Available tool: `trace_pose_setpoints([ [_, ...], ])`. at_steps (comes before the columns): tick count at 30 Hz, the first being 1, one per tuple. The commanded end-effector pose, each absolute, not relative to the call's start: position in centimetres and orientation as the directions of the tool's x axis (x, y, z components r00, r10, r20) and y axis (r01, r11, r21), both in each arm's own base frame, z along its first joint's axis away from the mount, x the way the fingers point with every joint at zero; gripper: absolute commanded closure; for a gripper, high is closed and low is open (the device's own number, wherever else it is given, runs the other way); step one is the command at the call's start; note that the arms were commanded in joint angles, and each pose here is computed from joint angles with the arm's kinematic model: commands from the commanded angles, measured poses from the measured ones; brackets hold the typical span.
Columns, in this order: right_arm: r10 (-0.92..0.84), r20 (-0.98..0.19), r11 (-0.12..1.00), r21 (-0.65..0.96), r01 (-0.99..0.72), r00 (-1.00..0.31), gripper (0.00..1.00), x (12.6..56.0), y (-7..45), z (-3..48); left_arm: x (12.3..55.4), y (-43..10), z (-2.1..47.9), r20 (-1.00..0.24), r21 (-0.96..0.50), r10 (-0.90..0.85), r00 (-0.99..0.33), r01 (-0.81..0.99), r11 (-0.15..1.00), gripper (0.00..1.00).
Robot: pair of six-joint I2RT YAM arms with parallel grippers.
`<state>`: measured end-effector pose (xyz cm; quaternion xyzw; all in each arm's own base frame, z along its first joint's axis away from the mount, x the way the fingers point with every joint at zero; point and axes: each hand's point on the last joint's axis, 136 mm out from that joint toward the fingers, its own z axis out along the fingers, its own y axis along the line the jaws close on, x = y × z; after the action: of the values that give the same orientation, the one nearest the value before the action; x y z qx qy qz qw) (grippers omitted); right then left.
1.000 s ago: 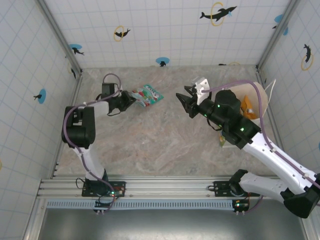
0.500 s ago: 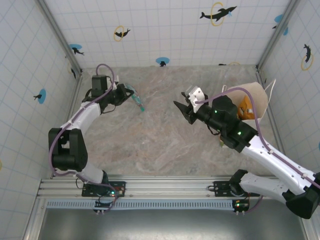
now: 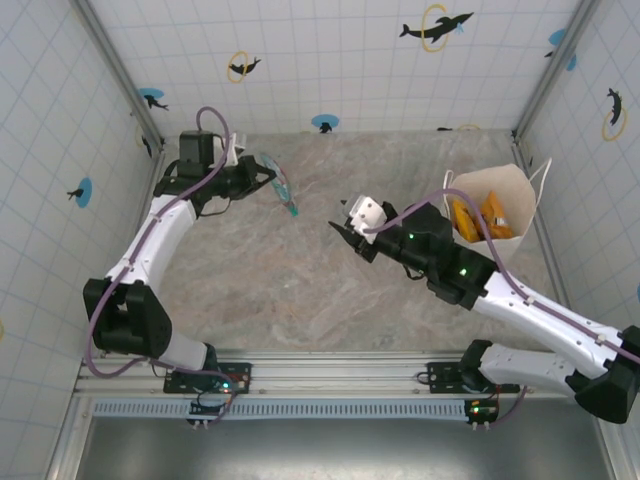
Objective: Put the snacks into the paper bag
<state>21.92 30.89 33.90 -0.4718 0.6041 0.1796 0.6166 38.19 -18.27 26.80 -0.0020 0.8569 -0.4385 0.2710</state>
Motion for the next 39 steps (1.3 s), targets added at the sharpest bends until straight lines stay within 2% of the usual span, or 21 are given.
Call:
trace_pose_setpoints([
  [1, -0.348, -0.891, 0.470, -0.435, -0.768, 0.292, 0.53, 21.2, 31.6, 34.9, 36.4, -19.1, 29.7, -0.491, -0.760, -0.191, -0.850, 0.311, 0.570, 1.00],
  [9, -0.409, -0.811, 0.388, -0.569, -0.725, 0.418, 0.52, 18.0, 34.2, 34.3, 33.8, -20.1, 30.8, -0.414, -0.845, -0.237, -0.879, 0.274, 0.458, 1.00],
  [13, -0.432, -0.778, 0.374, -0.615, -0.694, 0.456, 0.51, 17.1, 35.1, 33.8, 32.6, -21.0, 30.3, -0.376, -0.862, -0.231, -0.897, 0.248, 0.442, 1.00],
  [22, -0.500, -0.736, 0.334, -0.651, -0.682, 0.457, 0.43, 16.8, 36.7, 29.8, 31.1, -23.4, 30.0, -0.284, -0.894, -0.212, -0.935, 0.178, 0.412, 1.00],
  [25, -0.533, -0.721, 0.349, -0.664, -0.662, 0.443, 0.39, 17.5, 36.8, 29.0, 31.1, -23.6, 30.0, -0.277, -0.895, -0.218, -0.936, 0.169, 0.412, 1.00],
  [31, -0.508, -0.792, 0.527, -0.596, -0.605, 0.338, 0.34, 20.7, 35.4, 28.9, 30.9, -23.8, 30.7, -0.276, -0.905, -0.236, -0.932, 0.170, 0.389, 1.00],
  [35, -0.462, -0.840, 0.612, -0.533, -0.584, 0.283, 0.34, 22.7, 34.5, 27.6, 30.6, -24.0, 31.8, -0.278, -0.916, -0.244, -0.929, 0.179, 0.360, 1.00],
  [39, -0.434, -0.865, 0.643, -0.493, -0.586, 0.252, 0.34, 23.9, 34.8, 26.7, 30.3, -24.1, 32.2, -0.276, -0.922, -0.237, -0.931, 0.187, 0.340, 1.00],
])
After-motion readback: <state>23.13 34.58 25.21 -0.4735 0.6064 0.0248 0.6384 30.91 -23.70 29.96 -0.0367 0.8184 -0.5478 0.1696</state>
